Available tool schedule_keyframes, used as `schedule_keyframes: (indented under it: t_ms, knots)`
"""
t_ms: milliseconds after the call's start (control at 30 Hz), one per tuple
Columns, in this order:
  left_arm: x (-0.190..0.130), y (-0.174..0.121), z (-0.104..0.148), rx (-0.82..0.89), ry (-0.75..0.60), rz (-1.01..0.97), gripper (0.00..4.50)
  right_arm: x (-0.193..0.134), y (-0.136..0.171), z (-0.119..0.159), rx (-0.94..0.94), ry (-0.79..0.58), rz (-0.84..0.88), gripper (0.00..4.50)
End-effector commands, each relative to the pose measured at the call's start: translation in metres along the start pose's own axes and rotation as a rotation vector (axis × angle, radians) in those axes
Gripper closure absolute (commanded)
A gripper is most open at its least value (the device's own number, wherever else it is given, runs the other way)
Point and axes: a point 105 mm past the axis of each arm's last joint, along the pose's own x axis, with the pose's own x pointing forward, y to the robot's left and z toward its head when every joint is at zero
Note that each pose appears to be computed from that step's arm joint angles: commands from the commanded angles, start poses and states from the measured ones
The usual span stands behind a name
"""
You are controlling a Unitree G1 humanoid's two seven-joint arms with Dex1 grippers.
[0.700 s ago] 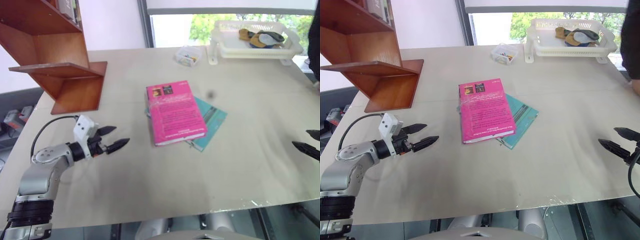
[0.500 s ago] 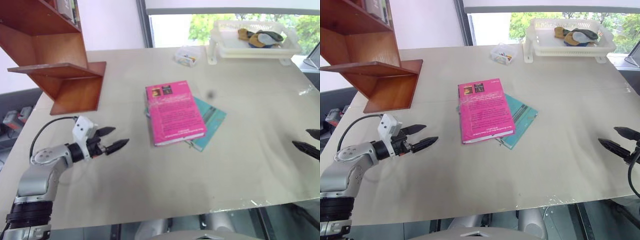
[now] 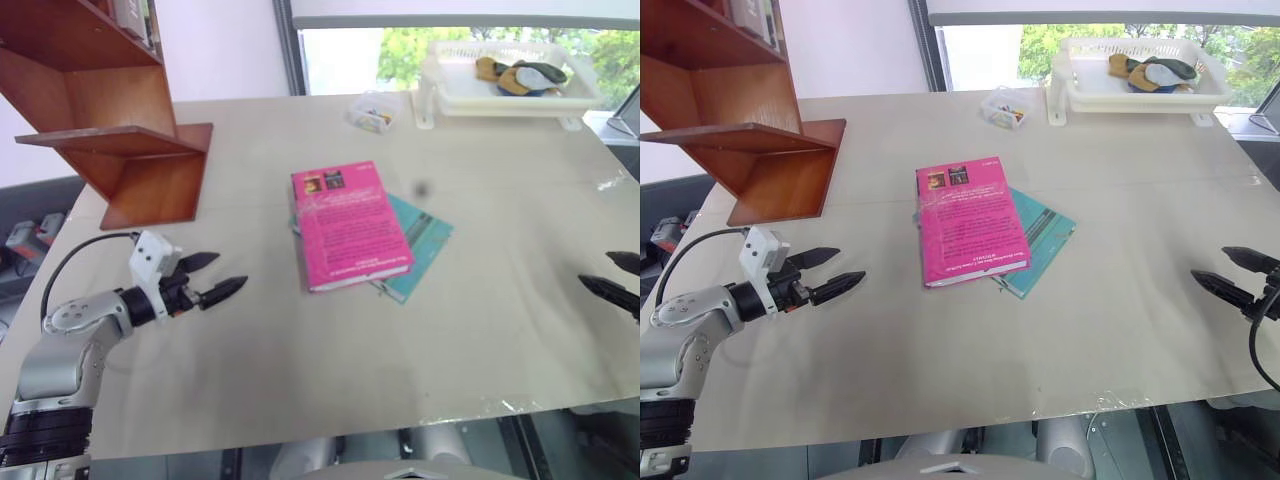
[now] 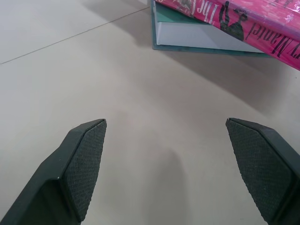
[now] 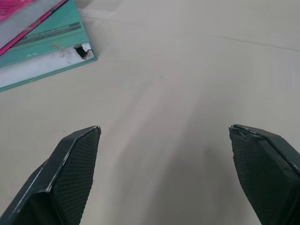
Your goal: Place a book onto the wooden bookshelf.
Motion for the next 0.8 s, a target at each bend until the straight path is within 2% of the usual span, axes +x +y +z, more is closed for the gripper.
schedule_keyframes:
  t_ms: [33,200,333,533,800]
  knots:
    - [-0.005,0.000,0.018,0.052,-0.038,0.004,0.12,-0.001,-0.001,0.011,-0.032,-0.033,0.001,0.00]
    - [-0.006,0.001,0.018,0.064,-0.037,0.008,0.12,0.012,0.009,0.018,-0.022,-0.070,0.053,0.00]
    - [-0.006,-0.002,0.025,0.108,-0.049,-0.015,0.12,0.040,0.024,0.027,-0.013,-0.095,0.131,0.00]
    - [-0.016,0.002,0.043,0.186,-0.085,-0.005,0.12,0.114,0.047,0.052,0.101,-0.249,0.218,0.00]
    - [-0.037,-0.003,0.050,0.262,-0.069,-0.007,0.12,0.157,0.050,0.054,0.218,-0.276,0.238,0.00]
